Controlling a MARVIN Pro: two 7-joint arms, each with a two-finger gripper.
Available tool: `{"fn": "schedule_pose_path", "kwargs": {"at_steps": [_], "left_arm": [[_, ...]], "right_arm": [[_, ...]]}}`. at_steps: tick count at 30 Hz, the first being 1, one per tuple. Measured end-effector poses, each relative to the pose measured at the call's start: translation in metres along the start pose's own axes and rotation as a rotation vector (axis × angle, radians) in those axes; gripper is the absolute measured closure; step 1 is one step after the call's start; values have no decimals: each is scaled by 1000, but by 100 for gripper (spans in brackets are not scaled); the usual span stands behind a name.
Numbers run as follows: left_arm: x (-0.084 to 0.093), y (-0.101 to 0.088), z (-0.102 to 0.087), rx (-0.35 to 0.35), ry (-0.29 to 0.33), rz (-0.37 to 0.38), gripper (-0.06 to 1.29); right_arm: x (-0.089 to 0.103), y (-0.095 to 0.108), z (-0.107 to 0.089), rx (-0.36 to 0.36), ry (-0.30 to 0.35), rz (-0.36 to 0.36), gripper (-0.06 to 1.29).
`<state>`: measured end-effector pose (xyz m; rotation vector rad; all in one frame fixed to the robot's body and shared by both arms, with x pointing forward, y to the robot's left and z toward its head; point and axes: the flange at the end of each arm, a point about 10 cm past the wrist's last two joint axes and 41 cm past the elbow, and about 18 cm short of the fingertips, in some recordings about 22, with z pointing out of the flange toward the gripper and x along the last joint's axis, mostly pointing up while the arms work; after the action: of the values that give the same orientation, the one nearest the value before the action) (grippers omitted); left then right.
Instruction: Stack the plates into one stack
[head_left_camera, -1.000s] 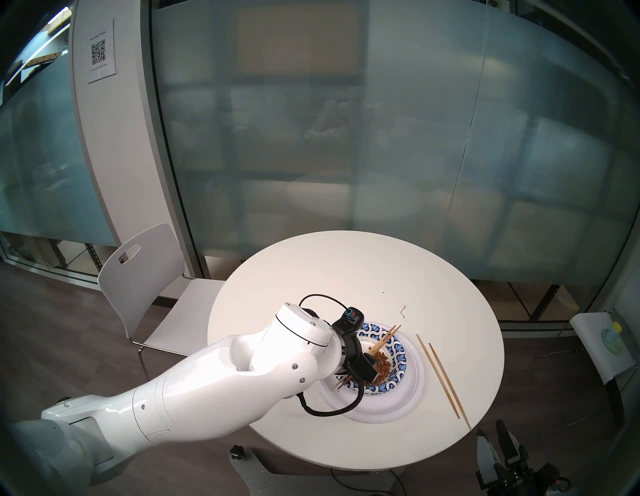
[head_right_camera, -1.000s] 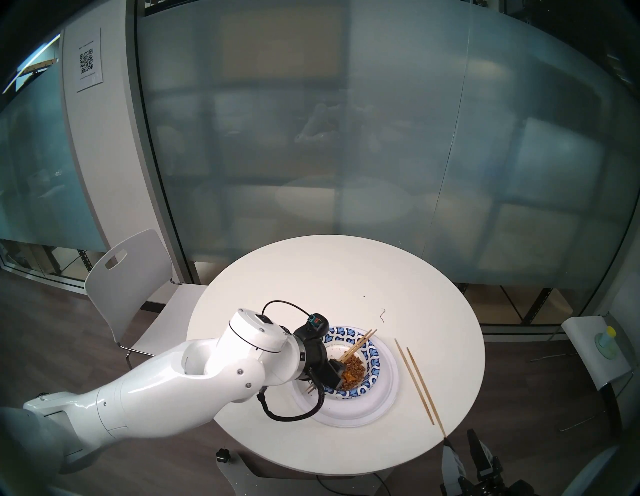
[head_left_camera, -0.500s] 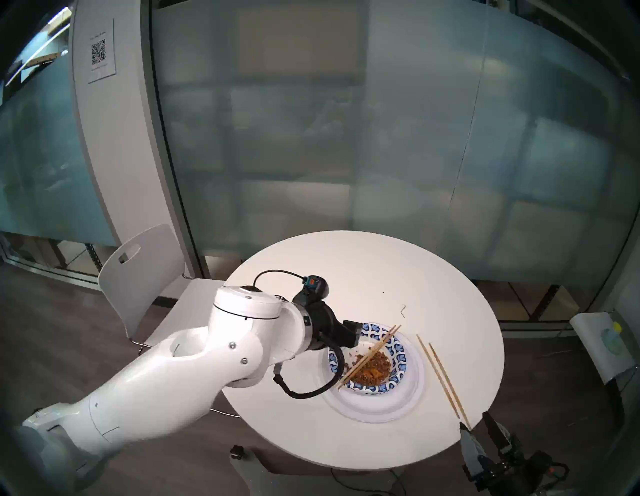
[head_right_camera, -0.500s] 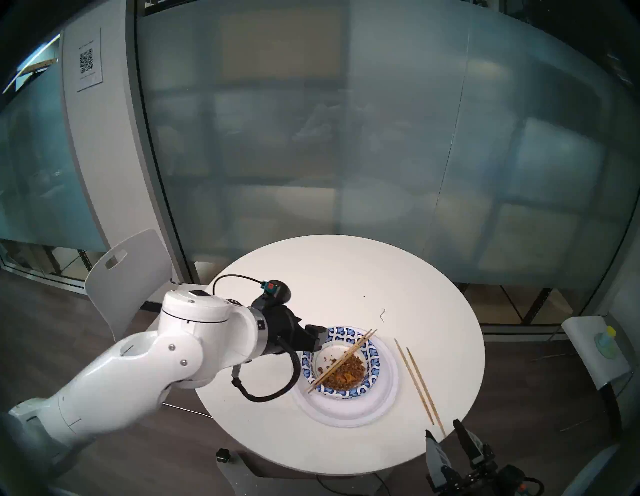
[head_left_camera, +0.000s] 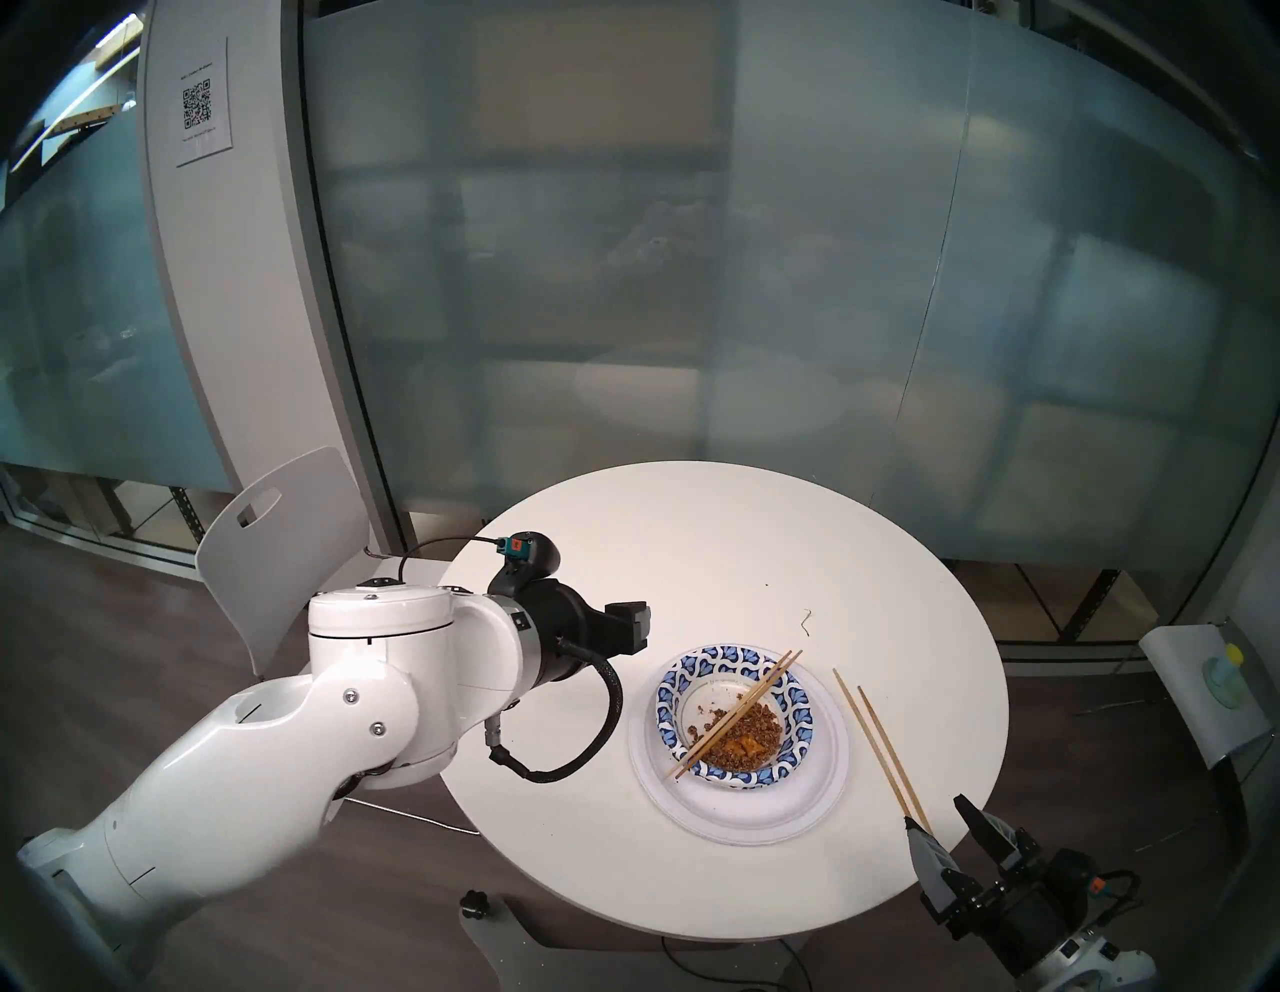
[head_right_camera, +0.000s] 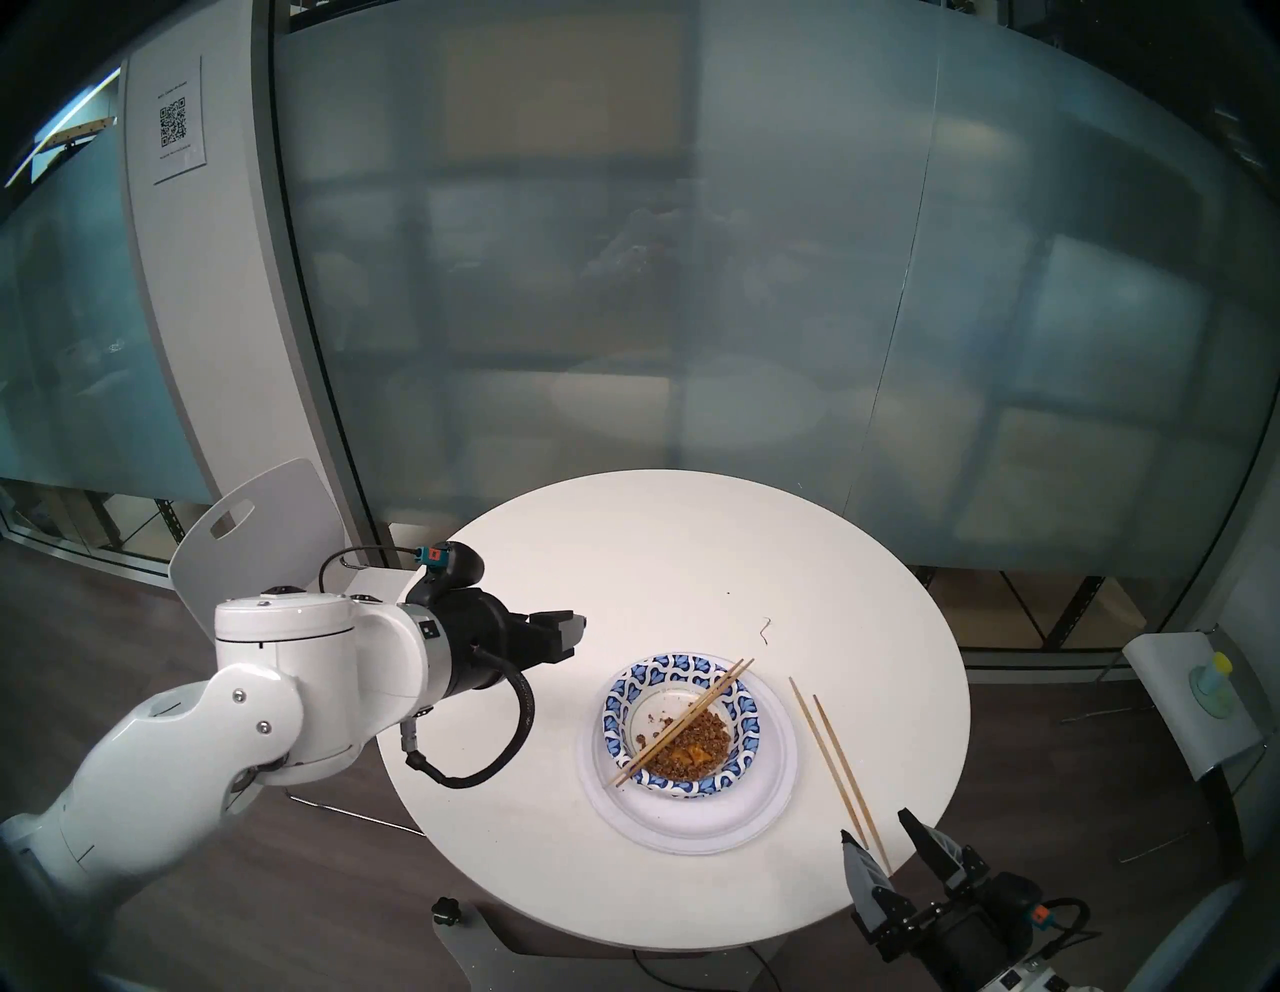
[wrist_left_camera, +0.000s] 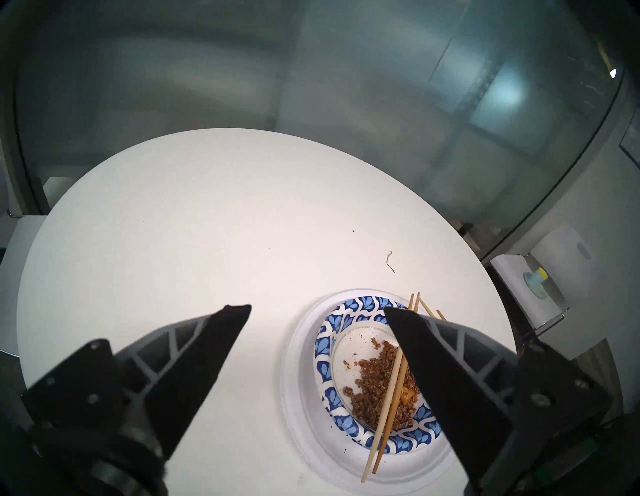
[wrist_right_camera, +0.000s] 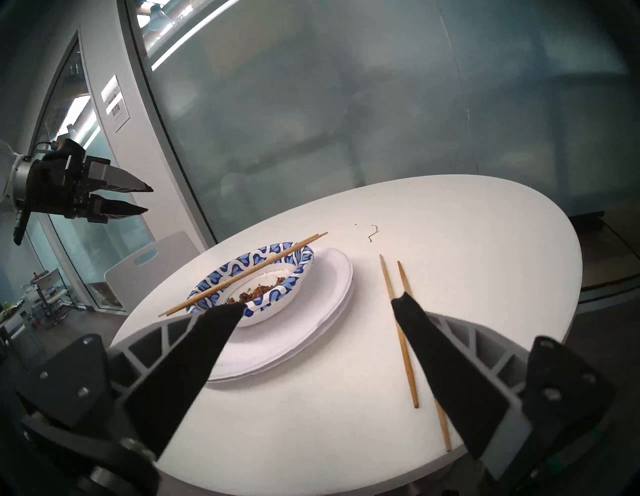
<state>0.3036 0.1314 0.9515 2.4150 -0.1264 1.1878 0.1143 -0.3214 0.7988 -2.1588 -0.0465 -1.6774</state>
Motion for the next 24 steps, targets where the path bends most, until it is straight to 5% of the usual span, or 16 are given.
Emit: {"fn": "schedule_pose_path", "kwargs": {"at_steps": [14,24], "left_arm": [[-8,-18,-11,31,21,-74,8],[-10,-33,-19,48,54,-94,6]], "right_arm": [[13,33,48,-24,-217,-37,1],[-1,46,79,-23,-367,-64,1]]}}
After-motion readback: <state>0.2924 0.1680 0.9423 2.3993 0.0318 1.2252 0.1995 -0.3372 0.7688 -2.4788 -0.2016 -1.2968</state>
